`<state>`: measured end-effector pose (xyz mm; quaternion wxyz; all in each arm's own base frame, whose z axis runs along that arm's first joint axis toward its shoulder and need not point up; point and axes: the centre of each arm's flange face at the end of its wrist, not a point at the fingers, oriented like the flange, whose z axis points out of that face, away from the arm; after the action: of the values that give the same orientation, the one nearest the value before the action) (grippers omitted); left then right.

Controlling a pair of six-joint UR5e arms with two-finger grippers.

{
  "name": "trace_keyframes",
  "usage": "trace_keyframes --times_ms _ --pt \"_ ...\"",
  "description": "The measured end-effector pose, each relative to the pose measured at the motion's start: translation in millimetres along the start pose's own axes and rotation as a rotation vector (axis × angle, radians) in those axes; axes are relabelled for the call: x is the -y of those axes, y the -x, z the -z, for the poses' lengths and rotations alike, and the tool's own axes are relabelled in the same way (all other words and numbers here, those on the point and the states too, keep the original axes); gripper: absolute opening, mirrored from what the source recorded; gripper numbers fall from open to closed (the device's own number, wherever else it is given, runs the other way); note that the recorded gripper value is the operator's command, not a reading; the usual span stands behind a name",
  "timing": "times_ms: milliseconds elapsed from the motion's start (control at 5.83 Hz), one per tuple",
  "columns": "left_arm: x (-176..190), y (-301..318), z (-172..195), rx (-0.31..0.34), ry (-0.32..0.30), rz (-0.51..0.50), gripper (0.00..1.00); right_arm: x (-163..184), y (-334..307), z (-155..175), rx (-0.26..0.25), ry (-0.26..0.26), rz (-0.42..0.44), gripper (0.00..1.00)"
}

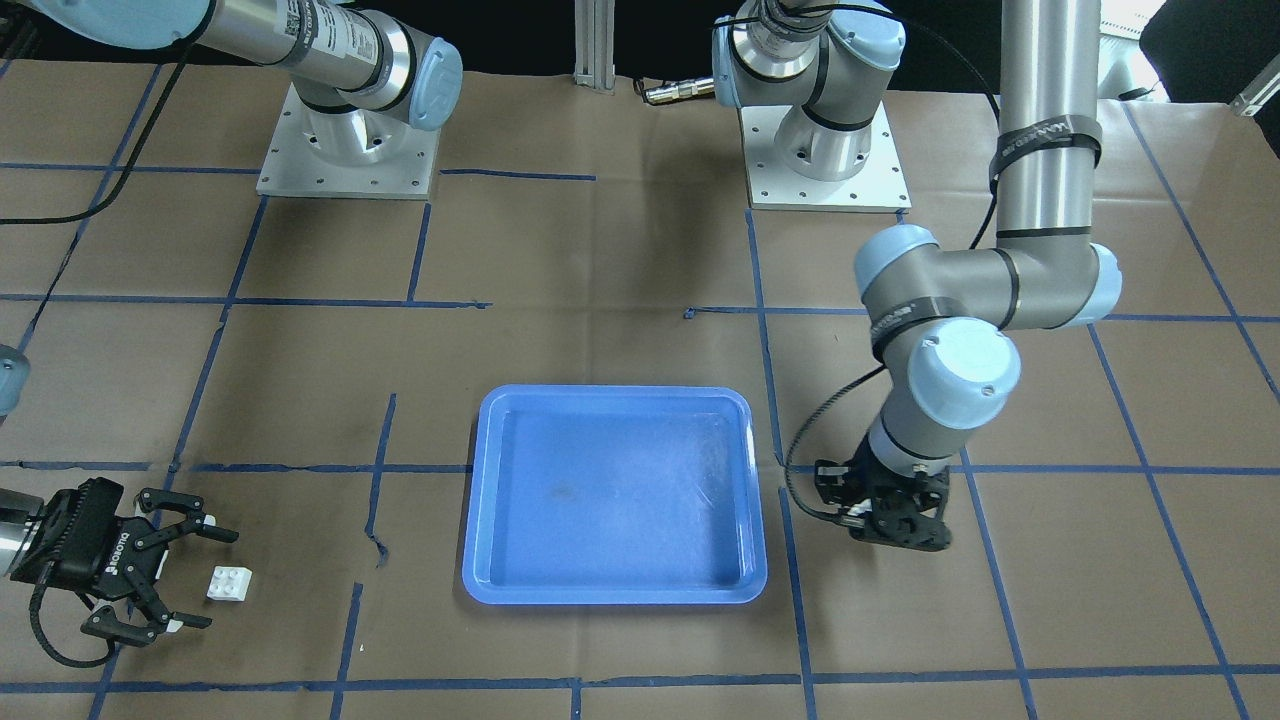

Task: Assemble white blocks and place on blue tray

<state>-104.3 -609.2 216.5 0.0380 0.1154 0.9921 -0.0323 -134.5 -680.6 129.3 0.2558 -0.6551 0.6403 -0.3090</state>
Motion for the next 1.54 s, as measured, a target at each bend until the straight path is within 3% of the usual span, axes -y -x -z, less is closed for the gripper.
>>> trace_keyframes --times_ms 343,686,857,1200,1371,1543 --pt "-1 -120 19 -0.008 -0.044 -0.198 0.16 -5 1 -1 0.019 0.027 -0.009 0.67" --pt "-12 -183 22 -0.014 -0.053 -0.369 0.17 -3 -2 1 0.013 0.027 -0.008 0.51" --pt "-13 -191 19 -0.013 -0.05 -0.534 0.17 -2 -2 2 0.011 0.025 -0.006 0.43" --pt "-14 -195 14 -0.007 -0.048 -0.993 0.22 -1 -3 4 0.007 0.025 -0.002 0.27" --pt "-13 -200 11 -0.032 -0.072 -1.197 0.26 2 -4 7 0.003 0.027 0.003 0.27" --pt "-12 -207 1 -0.078 -0.11 -1.332 0.28 9 -5 13 -0.005 0.033 0.009 0.28"
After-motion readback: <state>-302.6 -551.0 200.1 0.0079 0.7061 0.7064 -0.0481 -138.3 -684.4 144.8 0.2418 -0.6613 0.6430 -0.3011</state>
